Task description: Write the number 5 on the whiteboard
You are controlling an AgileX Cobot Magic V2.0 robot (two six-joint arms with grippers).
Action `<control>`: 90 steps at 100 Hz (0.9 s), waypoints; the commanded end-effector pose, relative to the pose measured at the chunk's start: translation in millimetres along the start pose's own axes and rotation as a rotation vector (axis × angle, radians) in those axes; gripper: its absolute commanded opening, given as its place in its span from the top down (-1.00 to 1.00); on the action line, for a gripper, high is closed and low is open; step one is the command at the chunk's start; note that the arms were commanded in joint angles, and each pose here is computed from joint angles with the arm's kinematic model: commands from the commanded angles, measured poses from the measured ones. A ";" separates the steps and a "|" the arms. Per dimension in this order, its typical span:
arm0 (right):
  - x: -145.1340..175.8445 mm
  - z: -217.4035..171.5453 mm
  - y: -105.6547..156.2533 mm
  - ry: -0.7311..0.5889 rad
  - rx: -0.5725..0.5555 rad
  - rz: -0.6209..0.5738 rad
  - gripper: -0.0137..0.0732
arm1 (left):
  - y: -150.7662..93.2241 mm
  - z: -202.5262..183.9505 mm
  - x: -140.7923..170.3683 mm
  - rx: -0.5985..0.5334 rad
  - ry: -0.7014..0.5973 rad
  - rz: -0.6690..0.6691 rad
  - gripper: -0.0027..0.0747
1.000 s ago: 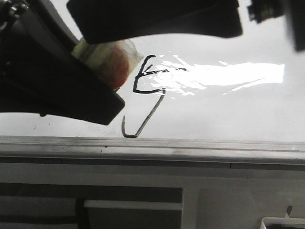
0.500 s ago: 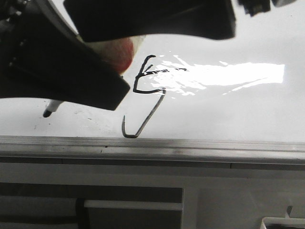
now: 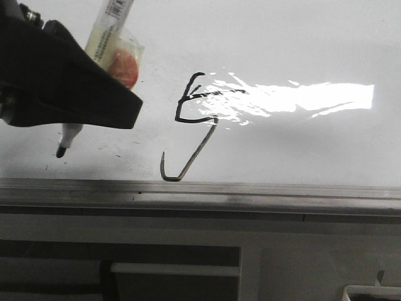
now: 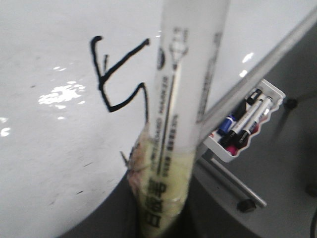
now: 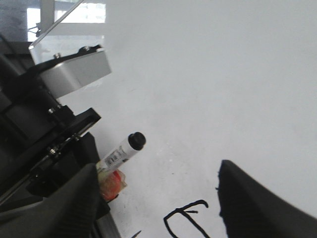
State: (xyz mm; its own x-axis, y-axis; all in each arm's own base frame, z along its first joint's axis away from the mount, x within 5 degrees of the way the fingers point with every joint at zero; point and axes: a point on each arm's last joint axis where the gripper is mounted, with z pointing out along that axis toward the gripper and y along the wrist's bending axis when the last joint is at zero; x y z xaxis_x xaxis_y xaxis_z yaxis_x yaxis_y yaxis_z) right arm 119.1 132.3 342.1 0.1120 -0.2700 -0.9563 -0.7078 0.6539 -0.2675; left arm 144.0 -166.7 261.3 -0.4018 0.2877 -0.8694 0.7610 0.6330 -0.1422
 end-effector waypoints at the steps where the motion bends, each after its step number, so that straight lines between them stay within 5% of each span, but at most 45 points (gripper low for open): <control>1: -13.5 -11.1 -9.8 -0.045 0.064 0.020 0.01 | 7.8 -3.8 -9.6 -0.092 -0.083 -0.106 0.98; 16: -12.1 -18.0 -19.0 -0.022 0.156 0.039 0.86 | 16.3 -4.3 -9.4 -0.177 -0.118 -0.215 0.98; 90: -7.4 -19.5 -25.0 0.021 0.226 0.069 0.83 | 33.0 30.2 0.0 -0.332 -0.038 -0.289 0.98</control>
State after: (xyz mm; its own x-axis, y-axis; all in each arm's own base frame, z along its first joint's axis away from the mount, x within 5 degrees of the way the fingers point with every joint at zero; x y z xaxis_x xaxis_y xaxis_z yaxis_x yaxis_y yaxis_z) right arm 123.5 105.5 346.2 0.0127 -0.2504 -0.9680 -0.5420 0.8118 -0.2172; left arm 173.1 -169.5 229.7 -0.5979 0.0978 -0.7956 0.4749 0.8429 -0.2532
